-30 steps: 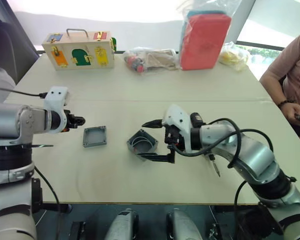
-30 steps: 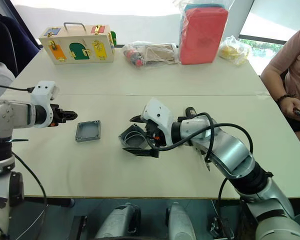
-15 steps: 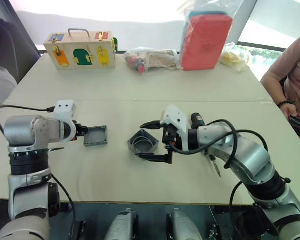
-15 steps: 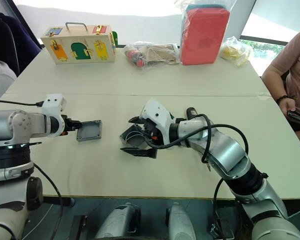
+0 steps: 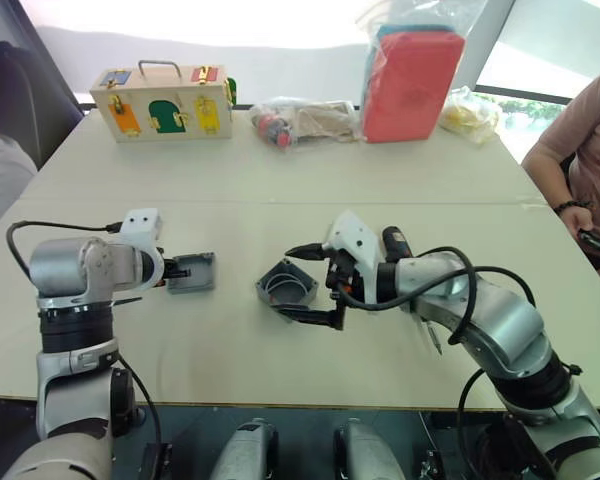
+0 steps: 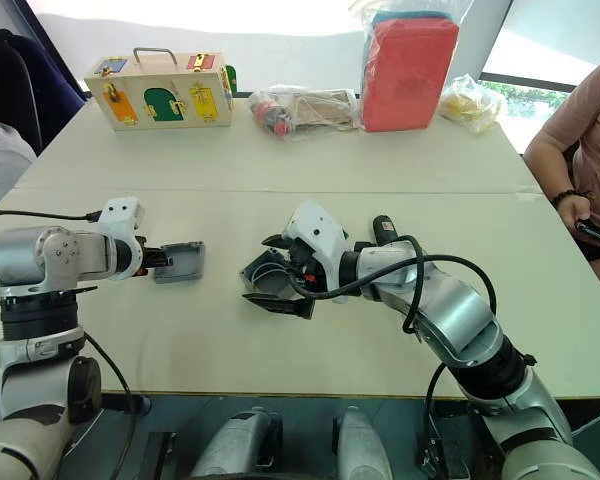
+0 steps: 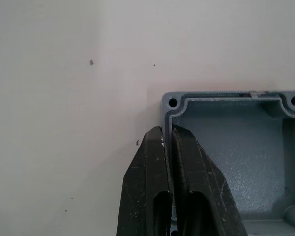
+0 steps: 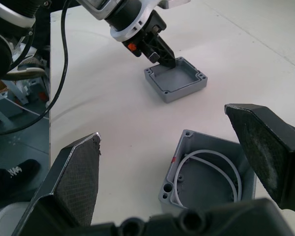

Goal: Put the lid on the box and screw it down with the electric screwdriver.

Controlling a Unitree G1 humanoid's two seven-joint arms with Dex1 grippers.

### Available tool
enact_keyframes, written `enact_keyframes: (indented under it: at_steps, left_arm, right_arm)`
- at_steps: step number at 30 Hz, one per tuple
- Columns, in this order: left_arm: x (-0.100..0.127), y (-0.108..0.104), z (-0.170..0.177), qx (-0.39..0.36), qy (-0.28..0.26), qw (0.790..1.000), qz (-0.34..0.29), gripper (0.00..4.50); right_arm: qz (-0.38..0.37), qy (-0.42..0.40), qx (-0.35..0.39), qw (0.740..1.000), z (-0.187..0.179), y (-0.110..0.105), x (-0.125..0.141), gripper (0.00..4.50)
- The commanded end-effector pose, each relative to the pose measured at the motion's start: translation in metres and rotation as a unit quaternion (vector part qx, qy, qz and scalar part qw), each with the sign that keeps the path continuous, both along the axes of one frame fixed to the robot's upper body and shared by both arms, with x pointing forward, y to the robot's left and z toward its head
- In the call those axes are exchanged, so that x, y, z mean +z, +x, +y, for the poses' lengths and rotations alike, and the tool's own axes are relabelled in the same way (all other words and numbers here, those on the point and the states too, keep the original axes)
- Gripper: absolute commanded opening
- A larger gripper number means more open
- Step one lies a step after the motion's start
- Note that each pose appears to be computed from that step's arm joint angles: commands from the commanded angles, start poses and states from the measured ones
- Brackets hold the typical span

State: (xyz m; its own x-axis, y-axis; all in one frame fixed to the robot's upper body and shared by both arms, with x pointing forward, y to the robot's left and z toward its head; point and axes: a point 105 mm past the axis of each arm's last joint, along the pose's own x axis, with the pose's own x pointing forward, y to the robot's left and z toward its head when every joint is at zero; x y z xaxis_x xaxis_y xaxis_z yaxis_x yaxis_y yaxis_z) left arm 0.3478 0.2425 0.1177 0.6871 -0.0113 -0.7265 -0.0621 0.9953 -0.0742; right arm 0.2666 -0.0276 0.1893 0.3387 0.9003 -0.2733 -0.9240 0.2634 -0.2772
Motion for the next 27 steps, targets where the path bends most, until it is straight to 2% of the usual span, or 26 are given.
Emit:
enact_keyframes:
  at_steps: [1,5,7,8,9,11,13,16,18,20,23,27]
  left_arm:
    - [-0.017,-0.006,0.000,0.011,-0.005,1.000,0.029,0.06]
    - [-0.011,-0.003,0.000,0.018,-0.010,1.000,0.010,0.06]
    - [0.021,0.015,-0.006,-0.016,-0.018,0.995,-0.095,0.06]
    - [0.046,0.023,-0.014,-0.050,-0.029,0.985,-0.166,0.06]
    - [0.063,0.028,-0.019,-0.075,-0.036,0.974,-0.211,0.06]
    - [0.089,0.032,-0.029,-0.121,-0.044,0.952,-0.279,0.06]
    - [0.107,0.034,-0.039,-0.153,-0.062,0.932,-0.322,0.06]
    - [0.117,0.036,-0.045,-0.173,-0.063,0.920,-0.346,0.06]
    - [0.129,0.038,-0.057,-0.189,-0.075,0.905,-0.373,0.06]
    - [0.134,0.039,-0.064,-0.198,-0.077,0.897,-0.388,0.06]
    - [0.136,0.039,-0.071,-0.207,-0.078,0.891,-0.395,0.06]
    - [0.136,0.035,-0.083,-0.224,-0.096,0.884,-0.399,0.06]
  right_arm:
    - [-0.019,0.009,-0.003,1.000,-0.003,0.000,0.009,4.50]
    - [-0.011,0.016,-0.009,1.000,-0.004,0.002,0.008,4.50]
    - [0.024,0.078,-0.030,0.996,-0.004,0.009,0.019,4.50]
    - [0.043,0.111,-0.049,0.992,-0.005,0.018,0.025,4.50]
    - [0.057,0.132,-0.062,0.988,-0.006,0.023,0.029,4.50]
    - [0.086,0.170,-0.102,0.976,-0.006,0.043,0.036,4.50]
    - [0.138,0.231,-0.132,0.954,-0.004,0.064,0.043,4.50]
    - [0.173,0.259,-0.149,0.938,-0.004,0.079,0.046,4.50]
    - [0.210,0.293,-0.167,0.918,-0.002,0.098,0.051,4.50]
    - [0.232,0.310,-0.168,0.907,0.002,0.106,0.055,4.50]
    - [0.239,0.315,-0.160,0.905,0.007,0.107,0.060,4.50]
    - [0.236,0.296,-0.156,0.912,0.014,0.106,0.053,4.50]
